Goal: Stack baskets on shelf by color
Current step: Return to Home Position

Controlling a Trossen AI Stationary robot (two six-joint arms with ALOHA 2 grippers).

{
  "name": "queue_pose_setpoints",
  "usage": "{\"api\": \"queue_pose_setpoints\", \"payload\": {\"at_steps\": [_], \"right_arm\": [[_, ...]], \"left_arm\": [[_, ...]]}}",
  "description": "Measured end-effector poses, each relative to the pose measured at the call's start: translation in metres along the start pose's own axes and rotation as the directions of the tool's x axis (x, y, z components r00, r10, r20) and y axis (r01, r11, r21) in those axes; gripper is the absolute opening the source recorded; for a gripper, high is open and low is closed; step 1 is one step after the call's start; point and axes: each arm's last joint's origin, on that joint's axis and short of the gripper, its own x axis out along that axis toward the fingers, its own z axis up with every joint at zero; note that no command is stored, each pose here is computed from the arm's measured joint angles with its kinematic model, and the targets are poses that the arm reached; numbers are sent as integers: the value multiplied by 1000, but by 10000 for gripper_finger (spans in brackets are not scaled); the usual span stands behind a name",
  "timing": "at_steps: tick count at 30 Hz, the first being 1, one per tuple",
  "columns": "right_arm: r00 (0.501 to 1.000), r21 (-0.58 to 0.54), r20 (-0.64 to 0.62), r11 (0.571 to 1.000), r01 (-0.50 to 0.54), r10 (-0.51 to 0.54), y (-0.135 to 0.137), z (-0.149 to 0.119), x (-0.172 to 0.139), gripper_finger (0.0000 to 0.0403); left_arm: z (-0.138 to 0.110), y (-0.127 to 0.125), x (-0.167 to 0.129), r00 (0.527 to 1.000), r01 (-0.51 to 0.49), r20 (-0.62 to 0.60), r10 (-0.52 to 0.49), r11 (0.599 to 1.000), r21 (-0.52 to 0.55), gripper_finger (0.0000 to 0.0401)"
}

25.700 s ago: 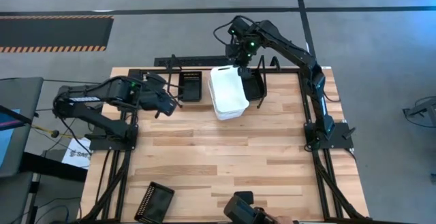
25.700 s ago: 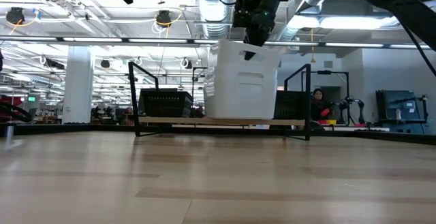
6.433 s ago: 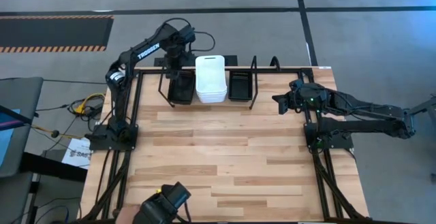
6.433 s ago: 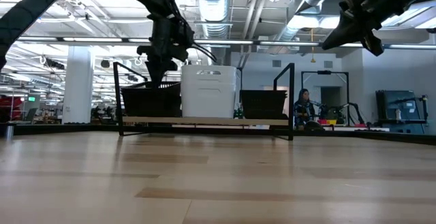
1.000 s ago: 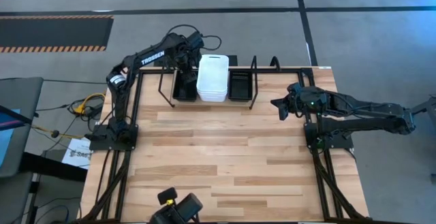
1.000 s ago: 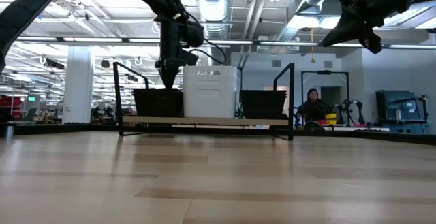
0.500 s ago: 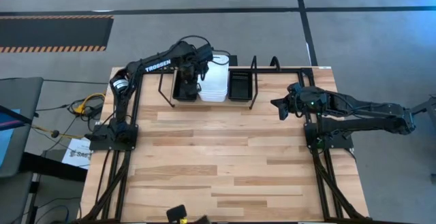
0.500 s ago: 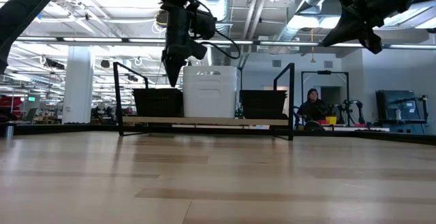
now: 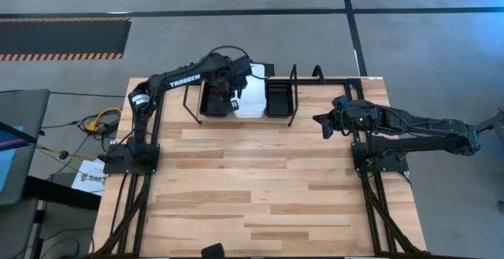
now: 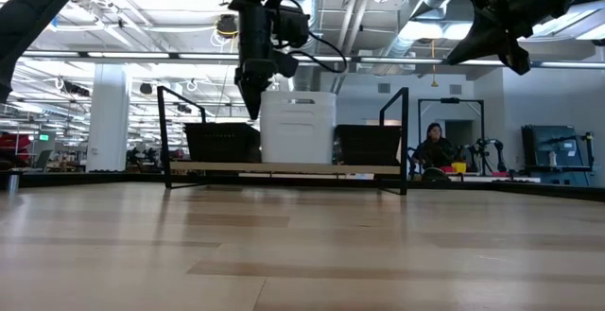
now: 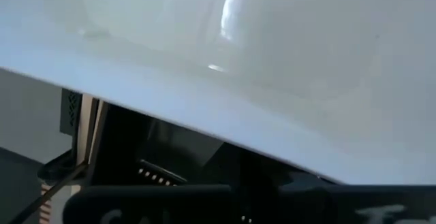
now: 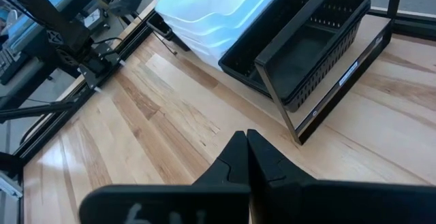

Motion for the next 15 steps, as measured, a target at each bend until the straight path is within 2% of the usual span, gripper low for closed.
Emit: {"api": "queue_pose_setpoints", "payload": {"at_steps": [5,10,15], "right_arm": [[1000,0,0,1000,0,0,0,0,0,3],[1000,0,0,1000,0,0,0,0,0,3],[1000,-1,0,1000,0,0,0,0,0,3]], "left_arm": [[-2,-2,0,1000,-10,-23,10,1000,8,0],[-10,-1,-1,991,-66,-116,65,998,-1,0],[-10,10,1,988,-113,-102,113,994,6,0]]}}
